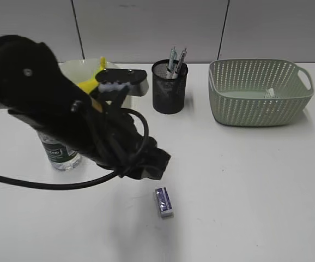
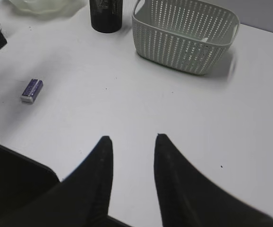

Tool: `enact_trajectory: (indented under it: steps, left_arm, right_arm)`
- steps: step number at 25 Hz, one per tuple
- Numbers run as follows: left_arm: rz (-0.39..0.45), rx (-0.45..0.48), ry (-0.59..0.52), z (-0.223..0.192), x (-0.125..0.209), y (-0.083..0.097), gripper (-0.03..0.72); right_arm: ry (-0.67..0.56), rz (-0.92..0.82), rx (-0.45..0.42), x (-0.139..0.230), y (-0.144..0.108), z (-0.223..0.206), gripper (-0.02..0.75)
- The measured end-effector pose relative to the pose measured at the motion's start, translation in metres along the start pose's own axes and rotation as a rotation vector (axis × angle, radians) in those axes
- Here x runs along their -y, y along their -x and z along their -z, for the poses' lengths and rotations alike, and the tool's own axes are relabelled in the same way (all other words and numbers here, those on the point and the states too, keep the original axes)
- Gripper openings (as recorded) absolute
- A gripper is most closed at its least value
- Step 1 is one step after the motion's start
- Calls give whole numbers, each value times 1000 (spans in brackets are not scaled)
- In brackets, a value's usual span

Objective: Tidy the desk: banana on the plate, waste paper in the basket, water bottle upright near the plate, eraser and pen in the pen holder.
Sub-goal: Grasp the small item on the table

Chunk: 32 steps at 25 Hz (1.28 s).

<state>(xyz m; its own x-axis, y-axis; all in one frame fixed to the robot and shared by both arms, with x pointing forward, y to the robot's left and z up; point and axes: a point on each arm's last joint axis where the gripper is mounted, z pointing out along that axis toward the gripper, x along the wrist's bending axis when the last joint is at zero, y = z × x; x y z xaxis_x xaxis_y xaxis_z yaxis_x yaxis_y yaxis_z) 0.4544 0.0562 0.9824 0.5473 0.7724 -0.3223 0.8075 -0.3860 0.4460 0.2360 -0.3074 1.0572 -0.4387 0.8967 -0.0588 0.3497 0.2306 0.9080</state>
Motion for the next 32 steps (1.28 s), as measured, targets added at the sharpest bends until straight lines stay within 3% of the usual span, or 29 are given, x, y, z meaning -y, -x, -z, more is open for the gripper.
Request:
enact_trajectory:
  steps: [5,9,13,17,19,21,23,24,29,32]
  left_arm:
    - [202,-11,-103,-39,-13,10,318]
    - [361,-130,-314,-73,-14,7,391]
    - [418,-194,-412,-100,-20,3,497]
    - [426,-194,-411,-114,-28,4,507]
    - [431,-201,-422,-122,-27,2,458]
    - [435,-206,-436,-126,-26,1,350]
    - [433,-210,-446,-127,-27,1,195]
    - [430,-212,-447,-127,-28,1,162]
    - [370,-233,-417,-121,-44,4,166]
    - [311,-227,-318,-103,-70,12,166]
  right_arm:
    - [0,2,-1,0,0,0,255]
    - [0,5,-1,0,0,0,255]
    - [0,5,-1,0,0,0,253]
    - [0,5,-1,0,0,0,253]
    - [0,5,-1,0,0,0,253]
    - [0,11,0,0,0,0,253]
    - [0,11,0,0,0,0,253]
    - [0,11,0,0,0,0,253]
    - [0,11,0,0,0,0,254]
    - [0,11,0,0,0,0,254]
